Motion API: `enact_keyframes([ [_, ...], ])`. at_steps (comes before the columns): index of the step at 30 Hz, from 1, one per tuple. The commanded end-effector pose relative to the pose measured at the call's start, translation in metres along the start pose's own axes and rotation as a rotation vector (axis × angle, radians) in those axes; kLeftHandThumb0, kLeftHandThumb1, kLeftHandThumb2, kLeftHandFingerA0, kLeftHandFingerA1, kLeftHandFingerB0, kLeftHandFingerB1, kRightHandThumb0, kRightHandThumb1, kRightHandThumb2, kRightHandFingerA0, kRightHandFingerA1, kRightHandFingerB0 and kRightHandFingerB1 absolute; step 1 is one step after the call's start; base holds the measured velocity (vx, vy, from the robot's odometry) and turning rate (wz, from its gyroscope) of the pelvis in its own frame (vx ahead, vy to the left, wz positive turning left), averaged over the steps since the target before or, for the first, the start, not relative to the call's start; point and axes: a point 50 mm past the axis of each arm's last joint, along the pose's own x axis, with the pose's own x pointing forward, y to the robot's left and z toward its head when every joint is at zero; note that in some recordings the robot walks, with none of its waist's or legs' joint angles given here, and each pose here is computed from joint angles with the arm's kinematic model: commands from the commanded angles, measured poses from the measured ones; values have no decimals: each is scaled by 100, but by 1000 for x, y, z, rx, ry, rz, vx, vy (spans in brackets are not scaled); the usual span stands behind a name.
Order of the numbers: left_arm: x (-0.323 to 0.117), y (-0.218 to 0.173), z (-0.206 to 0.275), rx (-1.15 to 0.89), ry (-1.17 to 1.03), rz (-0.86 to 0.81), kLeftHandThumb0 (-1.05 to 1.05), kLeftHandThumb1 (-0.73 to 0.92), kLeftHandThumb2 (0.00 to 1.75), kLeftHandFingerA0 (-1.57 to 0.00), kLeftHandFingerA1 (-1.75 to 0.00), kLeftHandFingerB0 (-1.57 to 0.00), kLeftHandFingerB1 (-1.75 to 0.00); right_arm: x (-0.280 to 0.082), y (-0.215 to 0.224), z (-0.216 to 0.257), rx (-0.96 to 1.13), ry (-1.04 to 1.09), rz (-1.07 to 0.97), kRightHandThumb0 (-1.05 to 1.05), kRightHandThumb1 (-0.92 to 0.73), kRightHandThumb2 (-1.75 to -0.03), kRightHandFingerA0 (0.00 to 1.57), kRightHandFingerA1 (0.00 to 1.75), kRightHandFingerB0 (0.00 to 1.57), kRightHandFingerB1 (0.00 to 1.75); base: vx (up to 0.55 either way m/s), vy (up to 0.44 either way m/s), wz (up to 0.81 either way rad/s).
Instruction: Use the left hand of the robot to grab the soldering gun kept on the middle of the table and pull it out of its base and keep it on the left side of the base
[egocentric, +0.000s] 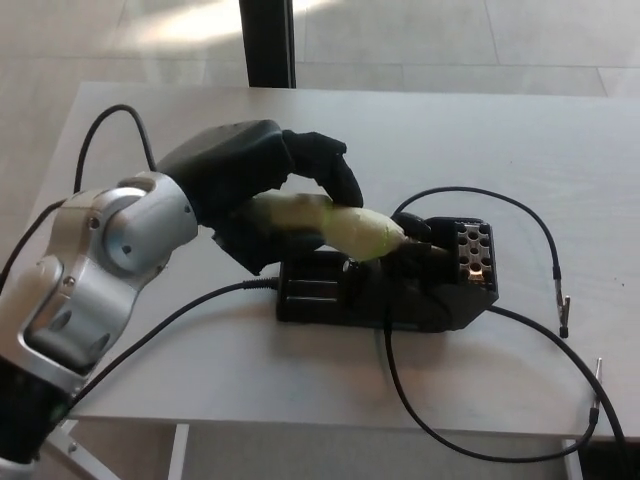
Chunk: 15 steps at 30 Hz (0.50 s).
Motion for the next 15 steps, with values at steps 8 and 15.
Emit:
enact_keyframes([
  [8,-17,9,-20,347,34,-34,-7,62,99,-87,-175,-66,-169,0,-10,13,14,-46,-45,-82,-27,-123,115,101,35,102,0,0,0],
  [15,-26,52,-18,479,75,46,-6,61,92,-87,-175,-65,-162,0,-12,14,28,-46,-45,-76,-24,-120,127,100,46,105,0,0,0],
])
